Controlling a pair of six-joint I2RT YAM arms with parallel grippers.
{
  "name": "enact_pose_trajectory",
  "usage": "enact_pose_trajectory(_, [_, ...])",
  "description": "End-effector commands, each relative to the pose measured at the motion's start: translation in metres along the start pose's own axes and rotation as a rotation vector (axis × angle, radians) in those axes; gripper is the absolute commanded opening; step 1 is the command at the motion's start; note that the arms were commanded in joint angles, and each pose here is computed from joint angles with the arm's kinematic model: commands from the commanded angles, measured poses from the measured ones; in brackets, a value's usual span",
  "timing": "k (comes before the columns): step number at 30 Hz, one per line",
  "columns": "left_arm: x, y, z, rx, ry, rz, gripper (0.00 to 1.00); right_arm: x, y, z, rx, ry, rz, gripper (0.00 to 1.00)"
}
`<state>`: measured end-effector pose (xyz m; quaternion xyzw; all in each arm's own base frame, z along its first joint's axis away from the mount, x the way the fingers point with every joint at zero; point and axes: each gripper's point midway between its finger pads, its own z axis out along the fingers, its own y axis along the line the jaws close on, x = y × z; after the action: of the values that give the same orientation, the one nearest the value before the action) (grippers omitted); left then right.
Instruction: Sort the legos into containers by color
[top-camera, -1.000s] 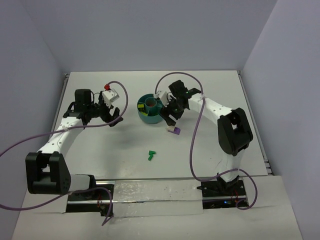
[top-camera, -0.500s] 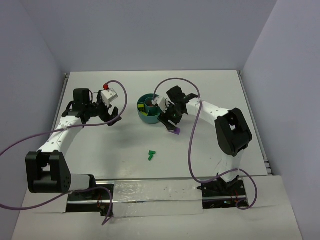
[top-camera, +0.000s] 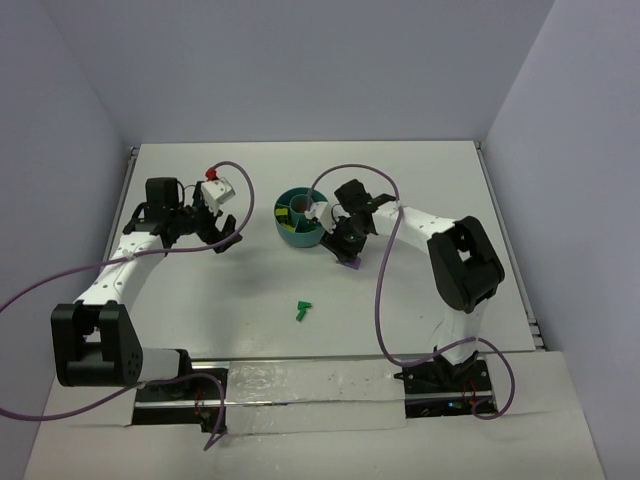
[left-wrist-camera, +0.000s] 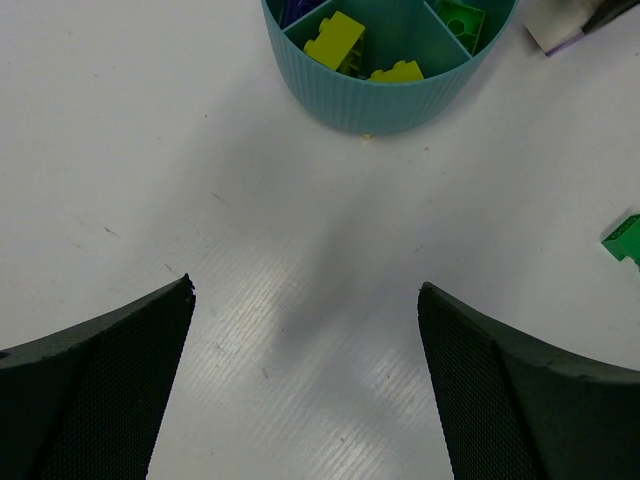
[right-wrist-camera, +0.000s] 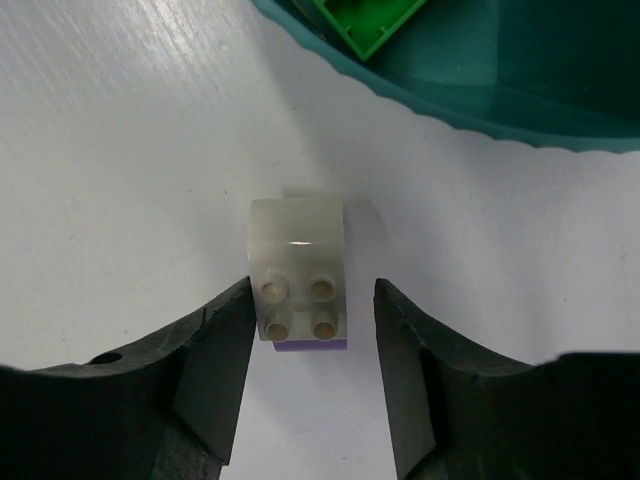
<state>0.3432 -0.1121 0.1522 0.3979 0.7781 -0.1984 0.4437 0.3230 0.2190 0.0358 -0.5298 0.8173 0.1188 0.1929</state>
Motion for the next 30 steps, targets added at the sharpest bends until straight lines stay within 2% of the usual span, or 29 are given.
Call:
enact_pose_trajectory(1, [-0.017,0.004,-0.005,0.006,-0.034,0.032,0.99,-0.017,-0.003,-0.011,0.033,-0.070,-0.049,0.47])
enact_pose_trajectory(3, [-0.017,0.004,-0.005,0.009,-0.037,0.033,0.99,-0.016,-0.001,-0.010,0.030,-0.068,-0.049,0.43])
enact_pose_trajectory(7, [-0.019,0.002,-0.004,0.023,-0.046,0.032,0.99,-0.009,0.003,-0.019,0.026,-0.078,-0.057,0.26])
enact_pose_trajectory(10, [-0.025,-0.002,-0.004,0.054,-0.069,0.033,0.97,-0.005,0.008,-0.035,0.012,-0.104,-0.050,0.02])
enact_pose_trajectory(11, [-0.030,-0.007,-0.005,0.079,-0.089,0.037,0.97,-0.003,0.008,-0.043,0.009,-0.121,-0.043,0.00])
enact_pose_trajectory(14, [-0.042,-0.012,-0.007,0.119,-0.121,0.039,0.96,-0.007,0.003,-0.073,0.027,-0.201,-0.032,0.00])
enact_pose_trajectory(18, [-0.064,-0.019,-0.011,0.185,-0.178,0.053,0.97,-0.034,-0.006,-0.114,0.030,-0.345,-0.002,0.00])
enact_pose_trajectory(22, [-0.107,-0.026,-0.020,0.305,-0.268,0.025,0.98,-0.102,-0.014,-0.173,-0.034,-0.559,0.075,0.00])
enact_pose_trajectory(26, [-0.136,-0.028,-0.021,0.385,-0.311,0.000,0.96,-0.141,-0.007,-0.197,-0.142,-0.680,0.111,0.00])
enact_pose_trajectory(30, [-0.161,-0.036,-0.010,0.471,-0.291,-0.042,0.93,-0.175,-0.004,-0.220,-0.192,-0.825,0.116,0.00])
